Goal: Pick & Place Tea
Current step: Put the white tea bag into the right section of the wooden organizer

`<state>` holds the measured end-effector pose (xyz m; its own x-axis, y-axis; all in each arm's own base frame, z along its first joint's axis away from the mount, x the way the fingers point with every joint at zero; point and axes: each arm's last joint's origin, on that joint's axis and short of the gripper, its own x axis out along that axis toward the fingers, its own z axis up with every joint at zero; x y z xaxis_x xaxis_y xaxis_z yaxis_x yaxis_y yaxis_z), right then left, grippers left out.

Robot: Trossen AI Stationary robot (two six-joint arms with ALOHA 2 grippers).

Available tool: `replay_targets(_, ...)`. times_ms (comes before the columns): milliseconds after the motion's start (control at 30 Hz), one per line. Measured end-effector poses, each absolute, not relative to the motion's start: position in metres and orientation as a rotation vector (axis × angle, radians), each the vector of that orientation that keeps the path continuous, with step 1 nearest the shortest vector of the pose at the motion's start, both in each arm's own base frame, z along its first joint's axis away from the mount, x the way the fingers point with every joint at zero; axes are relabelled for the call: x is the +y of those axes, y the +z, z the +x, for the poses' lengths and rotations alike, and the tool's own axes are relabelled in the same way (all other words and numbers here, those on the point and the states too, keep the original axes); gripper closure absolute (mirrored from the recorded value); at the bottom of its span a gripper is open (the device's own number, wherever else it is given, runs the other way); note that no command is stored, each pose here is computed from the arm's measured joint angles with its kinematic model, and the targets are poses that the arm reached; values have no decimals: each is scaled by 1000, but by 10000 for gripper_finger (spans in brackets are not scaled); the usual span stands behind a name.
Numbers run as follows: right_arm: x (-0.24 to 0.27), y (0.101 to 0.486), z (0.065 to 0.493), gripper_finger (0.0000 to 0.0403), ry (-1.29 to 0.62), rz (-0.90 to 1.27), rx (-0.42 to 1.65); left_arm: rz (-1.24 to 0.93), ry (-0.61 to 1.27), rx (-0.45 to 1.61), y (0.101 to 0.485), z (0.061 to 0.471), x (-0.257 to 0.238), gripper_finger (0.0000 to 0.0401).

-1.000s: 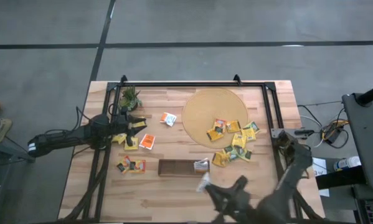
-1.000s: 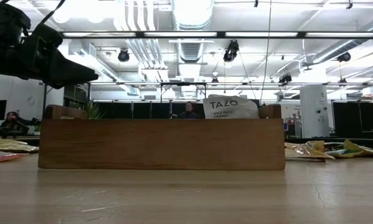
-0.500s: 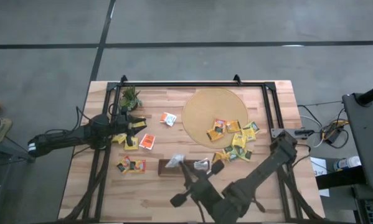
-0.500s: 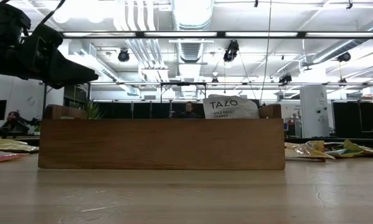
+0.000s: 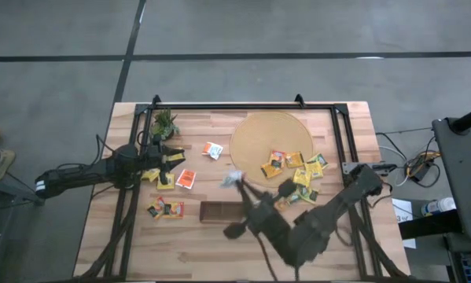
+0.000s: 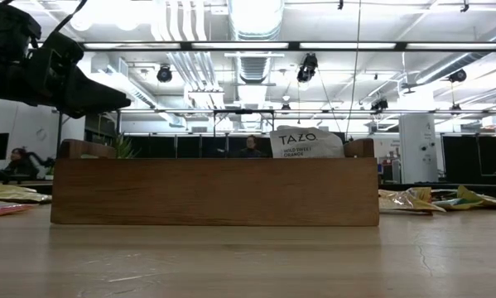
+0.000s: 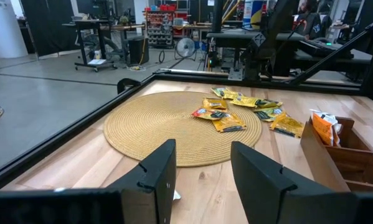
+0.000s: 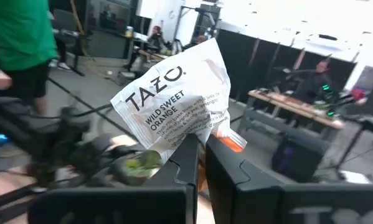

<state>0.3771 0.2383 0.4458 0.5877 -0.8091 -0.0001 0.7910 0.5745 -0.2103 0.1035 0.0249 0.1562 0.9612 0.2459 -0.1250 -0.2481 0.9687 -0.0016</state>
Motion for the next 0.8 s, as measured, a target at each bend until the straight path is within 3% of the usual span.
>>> replay_targets(200,207,475,366,391,-984,-190,103,-17,250,125,156,103,25,254)
replay_targets(500,187,512,334,390,-986,-14,7,-18,250,126,156,104,25,254)
replay_targets(800,190,509,335,390,-973,-267,142,-17,250,127,156,104,25,254)
